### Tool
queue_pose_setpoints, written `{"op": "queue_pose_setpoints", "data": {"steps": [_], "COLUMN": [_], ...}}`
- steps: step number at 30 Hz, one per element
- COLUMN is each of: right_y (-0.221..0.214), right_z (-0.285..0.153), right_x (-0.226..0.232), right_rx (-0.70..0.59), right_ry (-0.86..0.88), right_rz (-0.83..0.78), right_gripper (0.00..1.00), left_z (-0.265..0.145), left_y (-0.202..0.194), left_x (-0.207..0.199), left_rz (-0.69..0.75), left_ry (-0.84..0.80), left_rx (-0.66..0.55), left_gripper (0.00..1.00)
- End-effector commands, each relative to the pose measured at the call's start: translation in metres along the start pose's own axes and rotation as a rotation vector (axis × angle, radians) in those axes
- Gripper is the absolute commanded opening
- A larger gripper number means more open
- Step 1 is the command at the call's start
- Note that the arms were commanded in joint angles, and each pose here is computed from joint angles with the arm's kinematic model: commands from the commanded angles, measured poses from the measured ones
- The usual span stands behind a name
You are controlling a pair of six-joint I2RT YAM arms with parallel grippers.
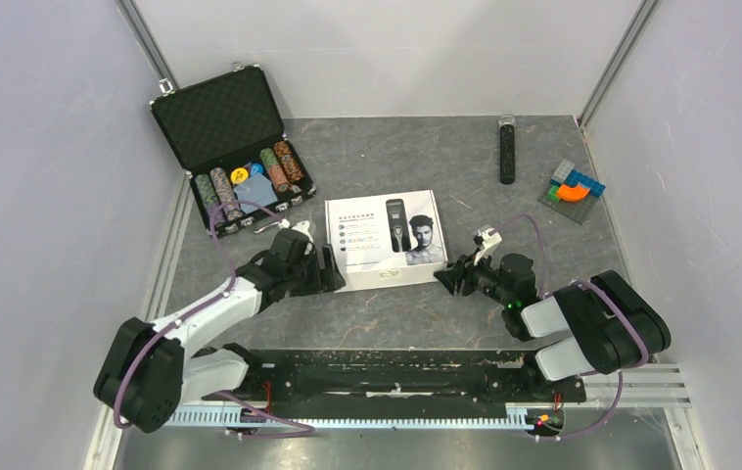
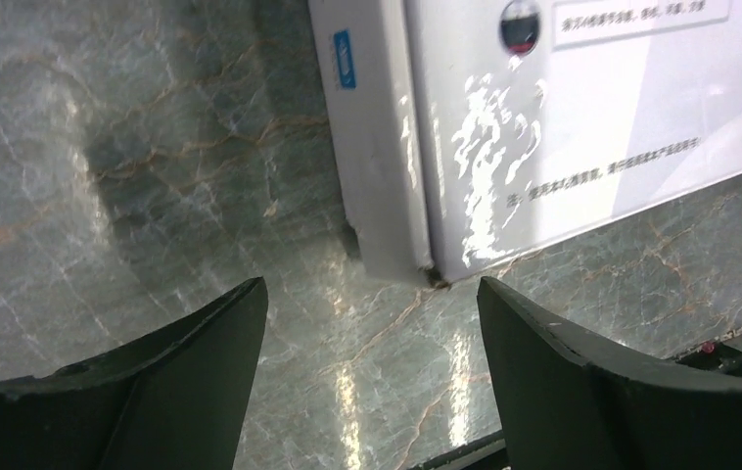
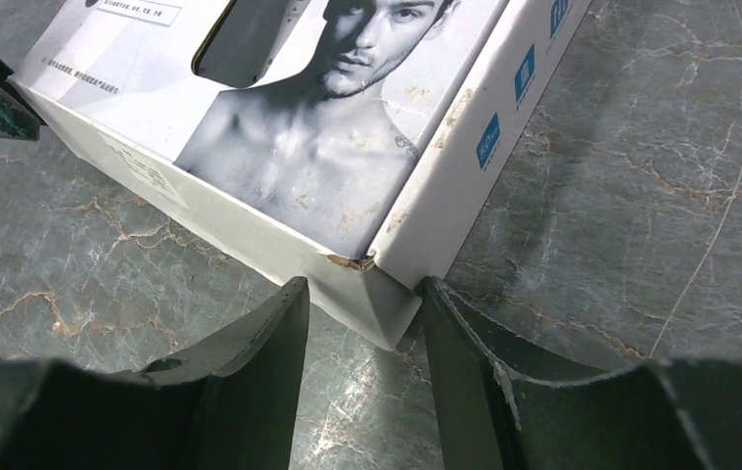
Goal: Sort the hair-cutting tools
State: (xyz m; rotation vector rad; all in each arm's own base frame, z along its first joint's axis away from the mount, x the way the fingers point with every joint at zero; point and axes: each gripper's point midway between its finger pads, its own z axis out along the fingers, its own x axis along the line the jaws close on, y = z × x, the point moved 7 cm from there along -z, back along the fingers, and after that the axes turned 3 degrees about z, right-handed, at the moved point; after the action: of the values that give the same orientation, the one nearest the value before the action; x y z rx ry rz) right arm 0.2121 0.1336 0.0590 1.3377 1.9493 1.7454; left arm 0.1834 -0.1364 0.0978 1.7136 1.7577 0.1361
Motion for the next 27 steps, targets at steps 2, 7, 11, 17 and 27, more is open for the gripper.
{"op": "queue_pose_setpoints", "data": {"steps": [2, 7, 11, 17, 27], "right_y": [0.022, 0.023, 0.022, 0.025, 0.025], "right_z": [0.007, 0.008, 0.008, 0.009, 0.009], "right_x": [0.003, 0.002, 0.003, 0.004, 0.005], "right_rx": [-0.093, -0.092, -0.088, -0.094, -0.1], "right_ry": [0.033, 0.023, 0.03, 0.037, 0.041], "right_rz": [-0.051, -0.041, -0.03, -0.03, -0.013], "right_gripper": [0.48, 0.47, 0.47, 0.47, 0.46], "left_z": [-0.002, -0.012, -0.011, 0.004, 0.021], "left_y": [0.034, 0.046, 0.04, 0.041, 0.052], "left_x": [-0.016, -0.01, -0.004, -0.008, -0.016], "left_rz": [0.138, 0.352, 0.46, 0.536, 0.61], "left_ry": [-0.03, 0.038, 0.032, -0.01, -0.017], "left_rx": [-0.072, -0.031, 0.008, 0.121, 0.148], "left_gripper": [0.83, 0.85, 0.87, 0.88, 0.67]}}
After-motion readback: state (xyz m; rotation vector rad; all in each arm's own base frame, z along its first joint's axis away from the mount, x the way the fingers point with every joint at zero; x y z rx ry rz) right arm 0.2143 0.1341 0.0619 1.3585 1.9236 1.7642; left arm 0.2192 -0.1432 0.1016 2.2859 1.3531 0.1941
